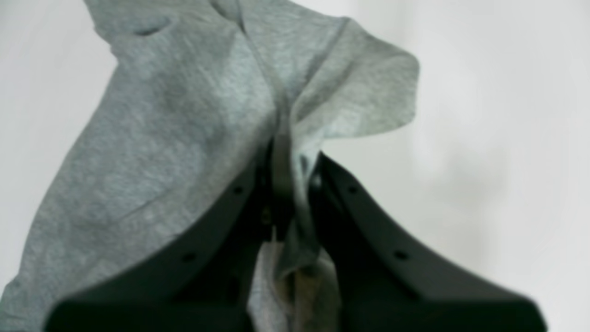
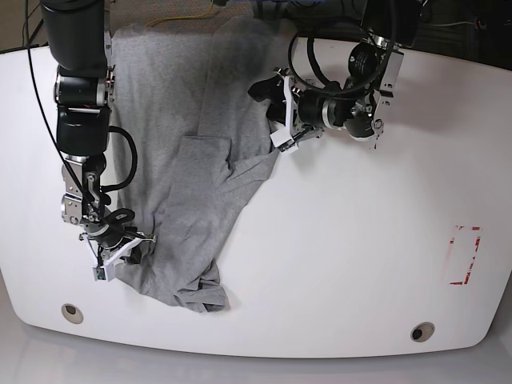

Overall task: Layout the t-shirt on the table in an organized manner, then fold the t-shirt properly
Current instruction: 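Pull the shirt with the right gripper while the left gripper lifts a fold, then grasp the shirt hem with both grippers and stretch it apart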

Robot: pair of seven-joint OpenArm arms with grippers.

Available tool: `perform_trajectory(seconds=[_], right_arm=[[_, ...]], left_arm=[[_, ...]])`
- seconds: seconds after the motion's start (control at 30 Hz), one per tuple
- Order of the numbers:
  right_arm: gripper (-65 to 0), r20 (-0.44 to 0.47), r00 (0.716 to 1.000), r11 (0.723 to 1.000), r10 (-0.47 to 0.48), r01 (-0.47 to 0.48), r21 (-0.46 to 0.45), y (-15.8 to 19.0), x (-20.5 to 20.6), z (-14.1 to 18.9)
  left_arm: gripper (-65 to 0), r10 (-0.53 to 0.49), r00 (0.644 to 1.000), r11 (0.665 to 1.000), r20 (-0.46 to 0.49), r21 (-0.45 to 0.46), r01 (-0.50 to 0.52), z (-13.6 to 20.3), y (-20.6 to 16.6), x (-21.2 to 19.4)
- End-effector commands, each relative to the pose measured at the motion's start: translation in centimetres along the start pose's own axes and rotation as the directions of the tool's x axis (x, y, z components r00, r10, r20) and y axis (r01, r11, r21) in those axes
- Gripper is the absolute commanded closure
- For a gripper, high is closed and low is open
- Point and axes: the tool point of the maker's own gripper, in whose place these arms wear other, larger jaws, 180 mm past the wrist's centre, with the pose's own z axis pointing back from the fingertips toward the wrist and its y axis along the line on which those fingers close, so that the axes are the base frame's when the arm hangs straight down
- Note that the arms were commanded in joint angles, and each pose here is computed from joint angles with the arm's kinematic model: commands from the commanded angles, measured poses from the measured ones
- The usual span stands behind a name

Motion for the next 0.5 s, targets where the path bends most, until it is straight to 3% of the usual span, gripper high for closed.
perform_trajectory(seconds=[0.0,0.1,0.3,0.47], right_arm=[[-0.5,0.084,0.996,1.000,0.004,-0.004,0.005,-0.1,3.4,0.3],[-0.5,0.084,0.996,1.000,0.003,-0.004,0.006,0.0,3.4,0.2],[-0.5,0.084,0.996,1.000,0.003,-0.003,0.007,0.1,3.4,0.2],[-0.5,0.084,0.996,1.000,0.003,-0.003,0.007,0.1,3.4,0.2]], left_arm=[[-31.0,0.008,0.997,0.999,-0.082,0.033,-0.005,-0.3,0.7,-1.7],[-24.0,0.026,0.996,0.999,-0.091,0.033,-0.023,-0.5,0.9,-2.1],[-0.1,0.126,0.988,0.991,-0.092,0.067,-0.120,-0.9,2.4,-2.3],[-1.4,0.196,0.980,0.975,-0.043,0.118,-0.190,-0.6,4.0,-2.0]])
